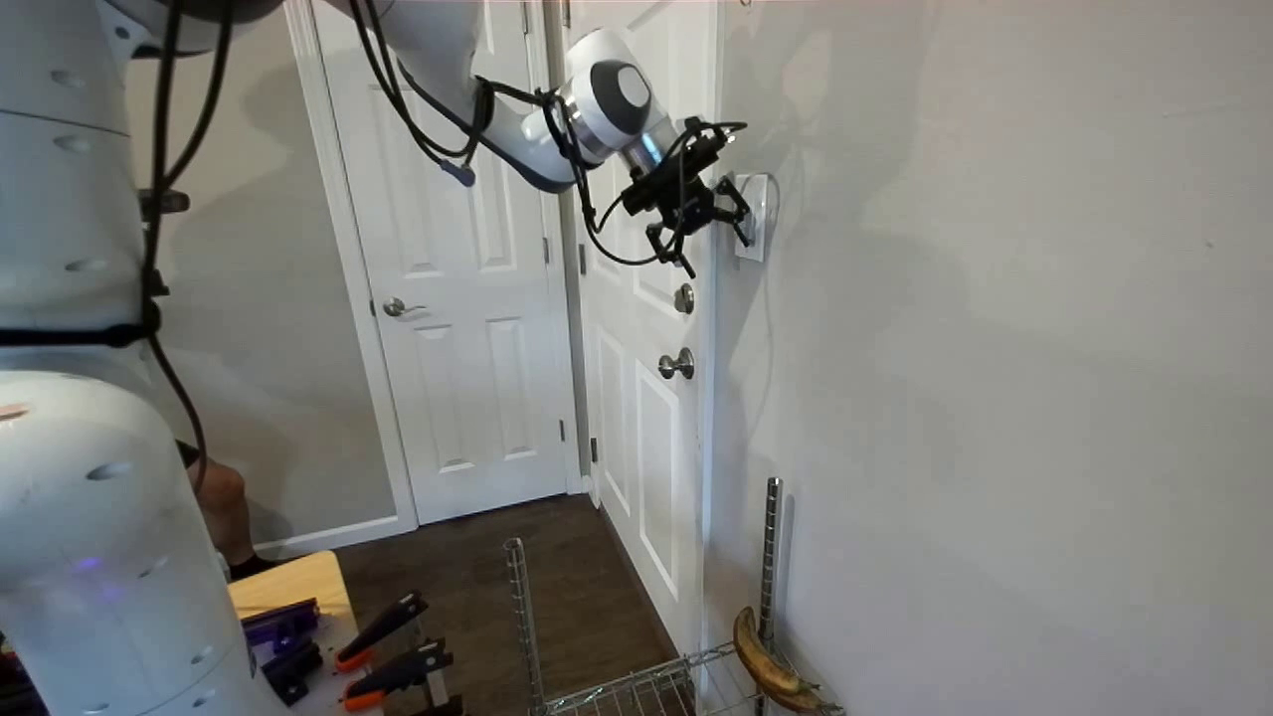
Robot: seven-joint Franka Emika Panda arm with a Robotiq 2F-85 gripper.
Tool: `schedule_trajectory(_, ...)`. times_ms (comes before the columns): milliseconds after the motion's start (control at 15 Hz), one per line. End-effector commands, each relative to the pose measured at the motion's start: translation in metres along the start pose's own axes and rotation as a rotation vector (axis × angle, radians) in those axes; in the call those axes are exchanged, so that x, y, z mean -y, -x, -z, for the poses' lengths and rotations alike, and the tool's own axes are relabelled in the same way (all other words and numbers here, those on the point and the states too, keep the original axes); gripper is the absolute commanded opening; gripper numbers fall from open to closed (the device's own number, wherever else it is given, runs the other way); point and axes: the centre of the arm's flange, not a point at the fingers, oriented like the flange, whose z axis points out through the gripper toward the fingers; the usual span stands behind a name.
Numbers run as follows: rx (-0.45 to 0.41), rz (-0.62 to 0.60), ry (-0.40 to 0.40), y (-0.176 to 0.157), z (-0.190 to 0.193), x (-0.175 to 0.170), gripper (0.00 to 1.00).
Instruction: Flip the switch on the wall
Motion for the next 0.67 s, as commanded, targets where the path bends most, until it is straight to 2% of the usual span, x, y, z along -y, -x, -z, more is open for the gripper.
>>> schedule_trajectory(0,-0.028,0.011,0.056,-0.001,0.006,0.0,1.0)
schedule_trajectory(267,-0.014,-0.023,0.003,0.004,0.013,0.005,1.0)
schedule_trajectory(400,-0.008,-0.05,-0.035,0.011,0.026,0.019,1.0)
schedule_trajectory(600,-0.01,-0.11,-0.049,0.022,0.051,0.039,1.0)
